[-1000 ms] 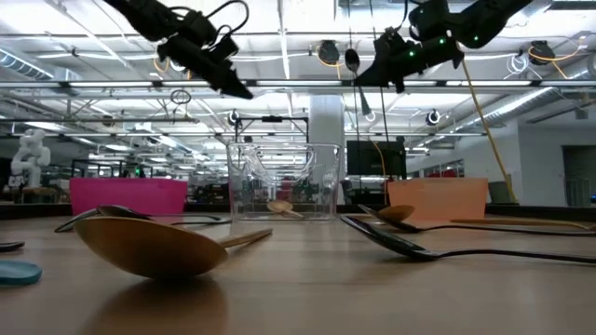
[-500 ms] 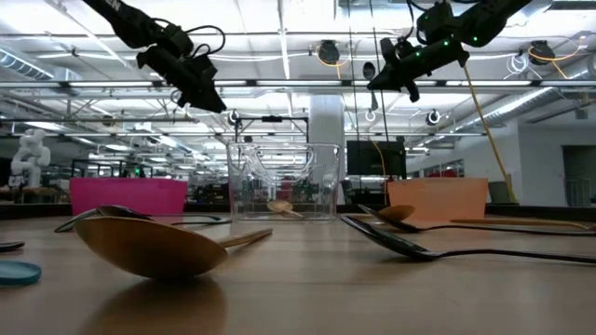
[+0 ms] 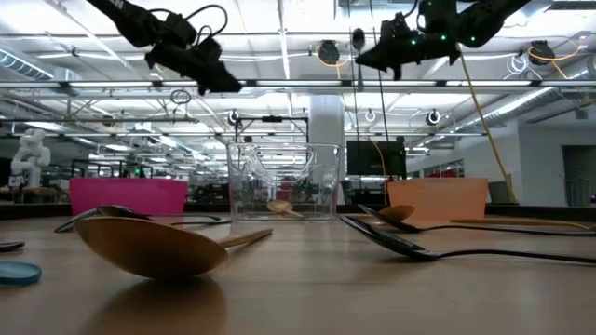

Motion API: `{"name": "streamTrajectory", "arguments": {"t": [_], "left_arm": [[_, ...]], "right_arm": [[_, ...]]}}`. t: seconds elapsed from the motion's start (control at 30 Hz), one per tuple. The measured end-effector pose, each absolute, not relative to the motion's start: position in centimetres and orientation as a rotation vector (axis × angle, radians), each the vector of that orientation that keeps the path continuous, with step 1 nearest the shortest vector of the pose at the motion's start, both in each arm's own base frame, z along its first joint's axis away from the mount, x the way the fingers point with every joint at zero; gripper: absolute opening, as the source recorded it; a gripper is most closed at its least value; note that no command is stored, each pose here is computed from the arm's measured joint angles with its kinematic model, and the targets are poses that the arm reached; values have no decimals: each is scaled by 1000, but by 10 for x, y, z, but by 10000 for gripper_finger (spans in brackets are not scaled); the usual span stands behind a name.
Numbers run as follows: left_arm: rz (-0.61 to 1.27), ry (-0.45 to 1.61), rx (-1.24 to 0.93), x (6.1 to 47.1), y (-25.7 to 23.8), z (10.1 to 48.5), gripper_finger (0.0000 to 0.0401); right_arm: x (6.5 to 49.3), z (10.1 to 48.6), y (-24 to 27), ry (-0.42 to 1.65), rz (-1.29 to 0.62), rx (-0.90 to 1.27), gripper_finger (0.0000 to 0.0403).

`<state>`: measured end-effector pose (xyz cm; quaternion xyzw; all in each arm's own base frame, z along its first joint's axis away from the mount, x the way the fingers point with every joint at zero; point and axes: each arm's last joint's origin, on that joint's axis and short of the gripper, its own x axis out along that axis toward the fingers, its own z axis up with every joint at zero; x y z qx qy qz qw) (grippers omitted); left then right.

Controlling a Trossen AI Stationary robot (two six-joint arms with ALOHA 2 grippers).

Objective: Sort silverware by color (type)
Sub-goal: Put the blue spoon into the red bin

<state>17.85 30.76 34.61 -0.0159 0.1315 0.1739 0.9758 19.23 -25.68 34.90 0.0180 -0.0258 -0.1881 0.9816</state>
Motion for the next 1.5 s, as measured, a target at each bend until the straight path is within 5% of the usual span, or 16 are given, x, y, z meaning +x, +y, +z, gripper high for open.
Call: {"name": "streamTrajectory", "arguments": {"t": [0.23, 0.6, 1.07, 1.5], "left_arm": [[117, 298, 41, 234, 265, 342, 145], [-192, 212, 149, 309, 178, 350, 145], [-111, 169, 157, 334, 143, 357, 145], [-144, 135, 200, 340, 130, 360, 145]], "right_arm": [[221, 302, -212, -132, -118, -170, 0], [235, 284, -162, -332, -31, -233, 0], [253, 286, -129, -371, 88, -303, 1], [257, 293, -119, -446, 0, -388, 3]]}}
